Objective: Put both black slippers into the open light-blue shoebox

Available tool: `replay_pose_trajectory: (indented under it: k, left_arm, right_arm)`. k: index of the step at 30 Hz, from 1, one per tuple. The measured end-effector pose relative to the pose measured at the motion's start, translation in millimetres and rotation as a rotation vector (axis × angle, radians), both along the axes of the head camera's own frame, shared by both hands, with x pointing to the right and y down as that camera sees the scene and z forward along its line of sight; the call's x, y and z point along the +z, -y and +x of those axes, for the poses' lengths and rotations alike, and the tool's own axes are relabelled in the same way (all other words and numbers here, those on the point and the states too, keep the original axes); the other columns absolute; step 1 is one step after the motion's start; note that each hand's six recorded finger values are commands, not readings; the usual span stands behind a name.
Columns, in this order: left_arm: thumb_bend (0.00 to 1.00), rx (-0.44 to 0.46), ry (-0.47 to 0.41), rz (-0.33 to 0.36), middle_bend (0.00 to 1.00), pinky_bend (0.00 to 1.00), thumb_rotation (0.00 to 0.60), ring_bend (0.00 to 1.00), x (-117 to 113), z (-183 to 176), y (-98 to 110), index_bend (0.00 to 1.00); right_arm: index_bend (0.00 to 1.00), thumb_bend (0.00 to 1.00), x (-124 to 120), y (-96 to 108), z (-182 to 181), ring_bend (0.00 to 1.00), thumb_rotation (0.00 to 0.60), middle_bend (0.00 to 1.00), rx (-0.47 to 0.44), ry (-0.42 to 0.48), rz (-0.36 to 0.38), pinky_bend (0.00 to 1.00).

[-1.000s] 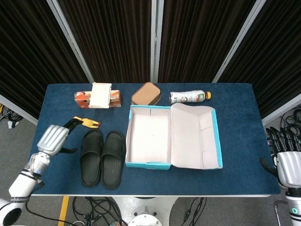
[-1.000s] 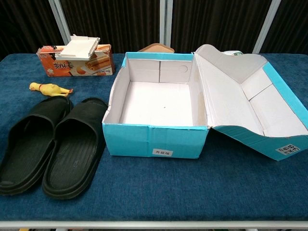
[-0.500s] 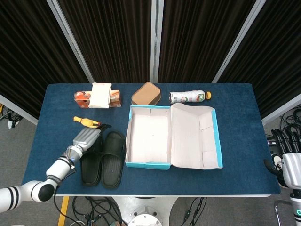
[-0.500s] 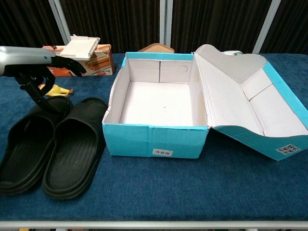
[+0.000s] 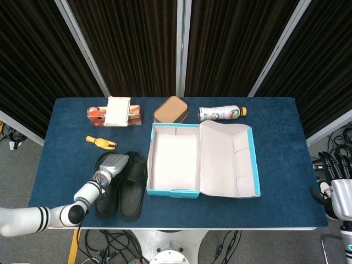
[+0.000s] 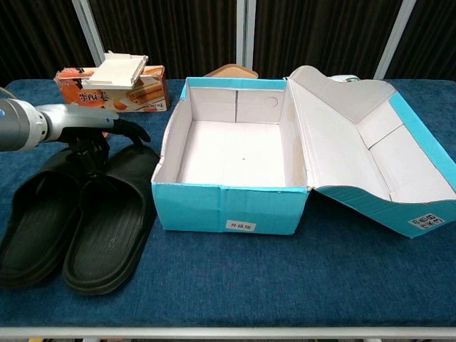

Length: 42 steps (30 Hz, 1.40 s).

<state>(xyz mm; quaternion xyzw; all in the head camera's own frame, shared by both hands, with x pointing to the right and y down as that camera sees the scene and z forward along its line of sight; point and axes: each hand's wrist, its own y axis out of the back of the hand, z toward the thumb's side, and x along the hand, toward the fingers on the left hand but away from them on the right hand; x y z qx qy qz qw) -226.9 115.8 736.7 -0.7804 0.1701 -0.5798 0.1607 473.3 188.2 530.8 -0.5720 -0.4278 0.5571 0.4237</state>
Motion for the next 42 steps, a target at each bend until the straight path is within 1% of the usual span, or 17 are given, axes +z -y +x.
replay_pose_trajectory:
  k: [1,4,6,8,10,12,16,22,27,31,34,37,40,41,42]
  left_arm:
    - [0.00,0.000,0.009,-0.006,0.15,0.83,0.600,0.70,2.1,-0.1,-0.5,0.12]
    - [0.00,-0.013,0.036,-0.019,0.28,0.84,0.600,0.74,9.8,-0.5,-1.5,0.24]
    - [0.00,-0.032,0.047,-0.011,0.42,0.87,0.600,0.80,13.5,-0.2,-0.7,0.37]
    - [0.00,-0.060,0.047,0.004,0.52,0.90,0.600,0.83,16.2,1.2,0.8,0.45]
    - [0.00,-0.088,0.037,0.011,0.57,0.91,0.600,0.85,17.0,2.1,2.0,0.50]
    - [0.00,-0.113,0.022,0.017,0.58,0.91,0.600,0.86,15.7,2.4,4.4,0.51]
    - [0.00,-0.131,0.006,0.033,0.58,0.91,0.600,0.86,7.9,-0.5,10.2,0.51]
    - [0.00,-0.148,-0.010,0.085,0.58,0.91,0.600,0.86,-15.9,-7.7,20.3,0.51]
    - [0.00,-0.201,-0.020,0.173,0.57,0.91,0.600,0.86,-46.1,-24.4,35.0,0.51]
    - [0.00,-0.285,-0.056,0.255,0.56,0.91,0.600,0.85,-70.8,-41.0,48.6,0.51]
    - [0.00,-0.355,-0.127,0.301,0.56,0.90,0.600,0.82,-85.4,-44.2,58.4,0.51]
    - [0.00,-0.415,-0.241,0.329,0.55,0.89,0.600,0.77,-96.8,-36.9,67.8,0.51]
    - [0.00,-0.439,-0.379,0.333,0.55,0.87,0.600,0.73,-103.3,-17.8,76.7,0.51]
    - [0.00,-0.439,-0.431,0.328,0.55,0.86,0.600,0.72,-102.8,-7.1,79.2,0.51]
    - [0.00,-0.437,-0.465,0.322,0.55,0.84,0.600,0.71,-101.0,1.4,80.5,0.51]
  right_arm:
    - [0.00,0.11,0.3,-0.2,0.3,0.00,0.600,0.10,0.001,0.001,-0.001,0.08]
    - [0.00,0.11,1.4,-0.6,1.4,0.00,0.600,0.10,0.005,0.003,-0.002,0.08]
    - [0.00,0.11,1.9,-0.5,2.2,0.00,0.600,0.10,0.008,0.003,-0.001,0.09]
    - [0.00,0.11,2.1,-0.4,2.5,0.00,0.600,0.10,0.008,0.004,-0.001,0.09]
    - [0.00,0.11,1.9,-0.2,2.7,0.00,0.600,0.10,0.007,0.004,0.001,0.09]
    - [0.00,0.11,1.5,0.1,2.8,0.00,0.600,0.10,0.007,0.004,0.004,0.09]
    - [0.00,0.11,1.3,0.4,2.8,0.00,0.600,0.10,0.006,0.006,0.007,0.09]
    - [0.00,0.11,0.4,1.7,0.9,0.00,0.600,0.10,-0.003,0.011,0.013,0.09]
    - [0.00,0.11,0.0,2.3,0.4,0.00,0.600,0.10,-0.008,0.013,0.017,0.09]
    - [0.00,0.11,-1.6,2.6,1.0,0.00,0.600,0.10,-0.009,0.010,0.021,0.09]
    - [0.00,0.11,-4.1,3.7,1.4,0.00,0.600,0.10,-0.010,0.003,0.028,0.09]
    - [0.00,0.11,-8.3,6.5,0.1,0.00,0.600,0.10,-0.019,-0.007,0.038,0.09]
    - [0.00,0.11,-13.9,10.5,-2.7,0.00,0.600,0.10,-0.031,-0.018,0.051,0.09]
    - [0.00,0.11,-15.7,11.7,-3.7,0.00,0.600,0.10,-0.034,-0.020,0.054,0.09]
    - [0.00,0.11,-18.2,13.2,-5.1,0.00,0.600,0.10,-0.038,-0.023,0.058,0.09]
